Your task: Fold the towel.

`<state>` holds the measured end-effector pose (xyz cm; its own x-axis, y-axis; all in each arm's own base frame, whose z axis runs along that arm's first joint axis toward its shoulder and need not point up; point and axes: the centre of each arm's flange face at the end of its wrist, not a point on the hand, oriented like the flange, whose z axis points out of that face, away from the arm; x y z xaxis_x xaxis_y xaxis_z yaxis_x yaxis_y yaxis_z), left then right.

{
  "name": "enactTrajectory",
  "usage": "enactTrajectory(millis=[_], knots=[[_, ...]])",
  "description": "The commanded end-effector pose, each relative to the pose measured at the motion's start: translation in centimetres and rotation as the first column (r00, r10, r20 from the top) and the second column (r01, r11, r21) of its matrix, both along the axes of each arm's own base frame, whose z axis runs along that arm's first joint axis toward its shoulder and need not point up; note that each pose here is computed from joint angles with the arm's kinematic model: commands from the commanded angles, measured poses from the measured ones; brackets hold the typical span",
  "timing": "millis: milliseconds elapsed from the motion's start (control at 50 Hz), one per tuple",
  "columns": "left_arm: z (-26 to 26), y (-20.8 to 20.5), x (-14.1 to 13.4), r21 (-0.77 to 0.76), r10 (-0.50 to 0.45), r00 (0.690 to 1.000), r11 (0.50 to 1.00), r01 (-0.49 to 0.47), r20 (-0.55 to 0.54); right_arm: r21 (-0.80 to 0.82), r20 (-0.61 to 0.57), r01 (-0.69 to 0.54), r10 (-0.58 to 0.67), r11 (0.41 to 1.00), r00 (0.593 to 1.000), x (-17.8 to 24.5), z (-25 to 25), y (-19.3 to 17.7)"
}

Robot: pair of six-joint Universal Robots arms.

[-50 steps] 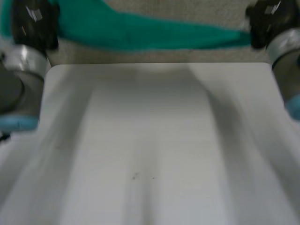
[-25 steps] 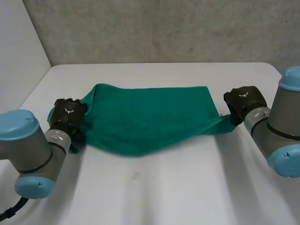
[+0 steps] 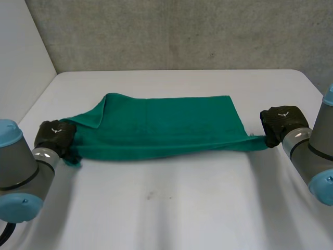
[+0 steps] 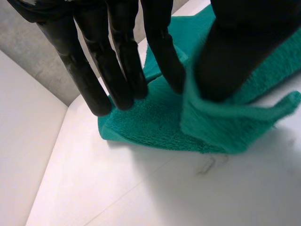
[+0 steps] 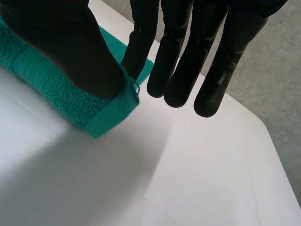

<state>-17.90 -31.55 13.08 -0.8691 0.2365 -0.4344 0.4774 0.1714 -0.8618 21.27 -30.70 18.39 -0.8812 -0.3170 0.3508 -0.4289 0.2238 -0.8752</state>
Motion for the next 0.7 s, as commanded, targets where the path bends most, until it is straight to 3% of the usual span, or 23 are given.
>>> enactTrajectory(millis=[20, 80, 160, 280, 320, 380, 520, 620, 700], knots=[[1.2, -0.2, 0.9, -0.009, 0.035, 0.999, 0.999, -0.035, -0.029, -0.029, 0.002, -0.003, 0.003, 1.0, 1.0, 0.0, 1.1, 0.0], [4.6, 0.7, 0.9, -0.054, 0.028, 0.999, 0.998, -0.03, -0.039, -0.075, -0.012, -0.011, 0.01, 0.997, 1.0, -0.1, 3.0, 0.2], [9.3, 2.3, 0.7, -0.126, -0.021, 0.998, 0.992, 0.014, -0.054, -0.147, -0.121, -0.054, 0.036, 0.988, 0.992, -0.4, 7.2, 1.2], [16.9, 5.6, 0.6, -0.279, -0.126, 0.991, 0.954, 0.113, -0.031, -0.112, -0.356, -0.142, 0.094, 0.983, 0.93, -1.2, 12.3, 4.6], [17.5, 6.1, 0.7, -0.267, -0.137, 0.991, 0.955, 0.131, -0.004, -0.08, -0.402, -0.168, 0.123, 0.982, 0.907, -1.2, 12.7, 5.5], [17.2, 6.7, 1.0, -0.193, -0.151, 0.988, 0.969, 0.156, 0.044, -0.012, -0.46, -0.197, 0.17, 0.98, 0.872, -1.4, 12.6, 6.6], [12.0, 6.3, 0.7, 0.056, -0.203, 0.969, 0.979, 0.197, 0.139, 0.104, -0.48, -0.221, 0.243, 0.97, 0.843, -0.9, 9.7, 6.8], [7.6, 3.7, 0.6, 0.179, -0.225, 0.962, 0.964, 0.196, 0.156, 0.23, -0.482, -0.228, 0.314, 0.946, 0.818, 0.6, 4.8, 5.0], [5.9, 0.8, 0.2, 0.173, -0.195, 0.963, 0.971, 0.163, 0.186, 0.185, -0.508, -0.18, 0.251, 0.966, 0.824, 1.0, 3.0, 2.3]])
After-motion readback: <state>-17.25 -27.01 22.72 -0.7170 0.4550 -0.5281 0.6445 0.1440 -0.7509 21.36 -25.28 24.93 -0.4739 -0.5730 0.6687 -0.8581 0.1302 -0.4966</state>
